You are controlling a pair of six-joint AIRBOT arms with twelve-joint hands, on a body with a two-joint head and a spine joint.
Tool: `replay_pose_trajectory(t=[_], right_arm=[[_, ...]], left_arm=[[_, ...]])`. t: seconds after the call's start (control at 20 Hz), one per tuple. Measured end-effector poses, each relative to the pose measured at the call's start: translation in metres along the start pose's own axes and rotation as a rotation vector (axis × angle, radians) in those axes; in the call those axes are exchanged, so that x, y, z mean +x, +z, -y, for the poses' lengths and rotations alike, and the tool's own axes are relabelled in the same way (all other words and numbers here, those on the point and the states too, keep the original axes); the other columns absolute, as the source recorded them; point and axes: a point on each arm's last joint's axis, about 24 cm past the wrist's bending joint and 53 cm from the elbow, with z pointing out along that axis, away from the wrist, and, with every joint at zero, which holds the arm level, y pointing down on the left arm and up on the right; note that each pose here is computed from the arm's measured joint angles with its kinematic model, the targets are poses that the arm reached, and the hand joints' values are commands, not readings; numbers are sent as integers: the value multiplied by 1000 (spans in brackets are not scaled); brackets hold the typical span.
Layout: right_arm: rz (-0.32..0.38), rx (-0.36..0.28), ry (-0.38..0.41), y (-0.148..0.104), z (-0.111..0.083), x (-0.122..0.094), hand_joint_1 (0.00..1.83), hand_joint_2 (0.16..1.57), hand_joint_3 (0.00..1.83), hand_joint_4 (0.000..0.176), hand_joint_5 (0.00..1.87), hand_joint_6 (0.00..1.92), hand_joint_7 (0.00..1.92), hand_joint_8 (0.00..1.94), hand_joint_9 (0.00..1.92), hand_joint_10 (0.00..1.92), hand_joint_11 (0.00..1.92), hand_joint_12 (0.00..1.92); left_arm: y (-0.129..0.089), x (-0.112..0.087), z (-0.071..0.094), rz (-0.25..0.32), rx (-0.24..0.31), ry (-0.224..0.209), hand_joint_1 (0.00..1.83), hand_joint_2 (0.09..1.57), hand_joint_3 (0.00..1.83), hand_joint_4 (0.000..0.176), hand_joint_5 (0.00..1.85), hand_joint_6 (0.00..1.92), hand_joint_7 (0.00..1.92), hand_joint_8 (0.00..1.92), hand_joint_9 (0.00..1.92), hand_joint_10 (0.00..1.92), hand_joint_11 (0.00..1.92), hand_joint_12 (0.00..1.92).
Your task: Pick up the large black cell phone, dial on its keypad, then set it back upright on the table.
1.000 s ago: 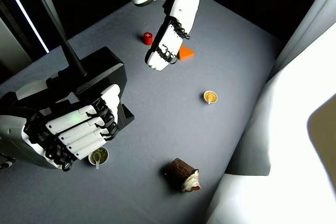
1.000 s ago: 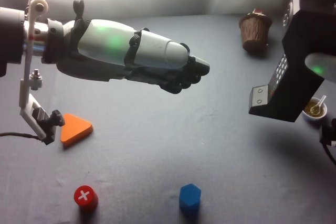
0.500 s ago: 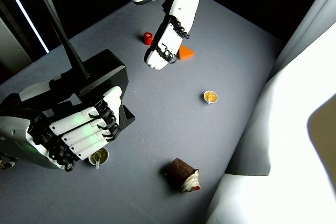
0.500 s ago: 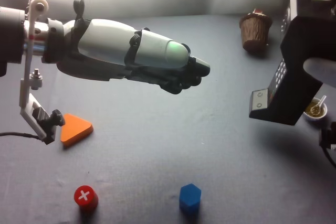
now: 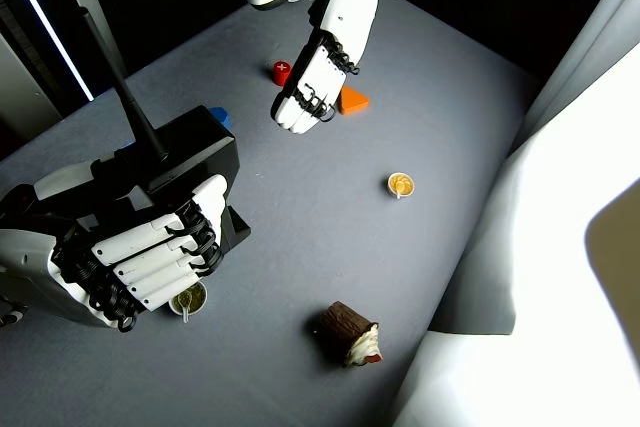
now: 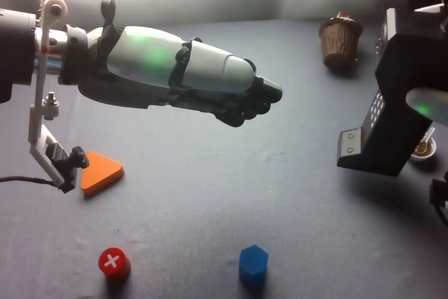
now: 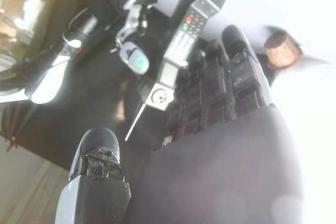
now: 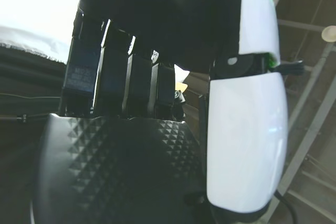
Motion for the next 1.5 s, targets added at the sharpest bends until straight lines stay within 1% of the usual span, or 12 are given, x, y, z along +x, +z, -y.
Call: replay_pose_trajectory(t=[0.35,0.45,0.55,0.7,0.75,0.85,1.05,1.2,1.25,1.35,1.45,1.5], right_arm=[[2,15,4,-5,4,1,1382,1107,1,0,1018,738,933,1035,954,1263,1052,978],[3,24,5,-8,6,1,1387,1093,0,0,1040,696,974,971,982,1222,1066,965],[14,36,16,-11,9,1,1384,1104,0,0,1031,697,934,1049,959,1248,1064,954],[6,45,20,-13,12,4,1384,1100,0,0,1048,697,932,1037,965,1236,1065,961],[5,49,20,-14,12,4,1379,1113,2,0,1013,753,903,1080,941,1279,1047,977],[5,51,18,-15,13,4,1385,1097,0,0,1047,688,950,1007,969,1238,1059,965],[3,48,14,-14,12,3,1381,1107,1,0,1028,729,921,1035,952,1279,1061,1012],[1,43,2,-13,10,0,1383,1106,0,0,1024,731,936,1015,956,1278,1048,1039],[2,44,-2,-13,11,-1,1380,1112,1,0,1019,726,912,1060,942,1297,1047,1038],[3,41,-11,-13,10,-4,1384,1100,1,0,1042,698,947,1001,959,1263,1046,1024],[2,40,-10,-13,11,-4,1382,1106,1,0,1014,743,949,1003,944,1285,1016,1051],[-2,42,-13,-13,12,-4,1384,1101,0,0,1042,694,958,985,953,1277,1030,1053]], left_arm=[[0,0,-1,0,-3,0,0,1188,1,0,114,7,162,10,140,8,0,380],[0,0,-1,0,-2,0,0,1191,1,0,114,4,169,7,141,5,0,401],[0,0,-1,1,-4,2,0,1191,1,0,116,3,168,3,142,3,0,393],[0,0,-1,0,-2,0,0,1192,1,0,121,2,165,0,145,2,0,421],[0,0,-1,1,-3,-1,0,1190,0,0,115,1,159,0,142,1,0,404],[-1,-1,-2,2,-5,0,0,1188,0,0,112,0,162,2,148,3,0,400],[-1,-1,-1,3,-4,0,0,1191,1,0,104,1,161,4,141,2,0,368],[-1,-1,-1,3,-4,-1,0,1194,0,0,122,5,162,4,149,2,0,420],[-1,-1,-1,3,-4,0,0,1195,1,0,124,5,164,4,155,5,0,422],[-1,-1,-1,4,-4,0,0,1194,0,0,125,5,173,7,156,4,0,422],[-1,-1,-1,3,-3,-1,0,1192,0,0,110,2,168,3,141,3,0,380],[-1,-1,-1,4,-4,-1,0,1192,0,0,107,0,158,3,135,1,0,345]])
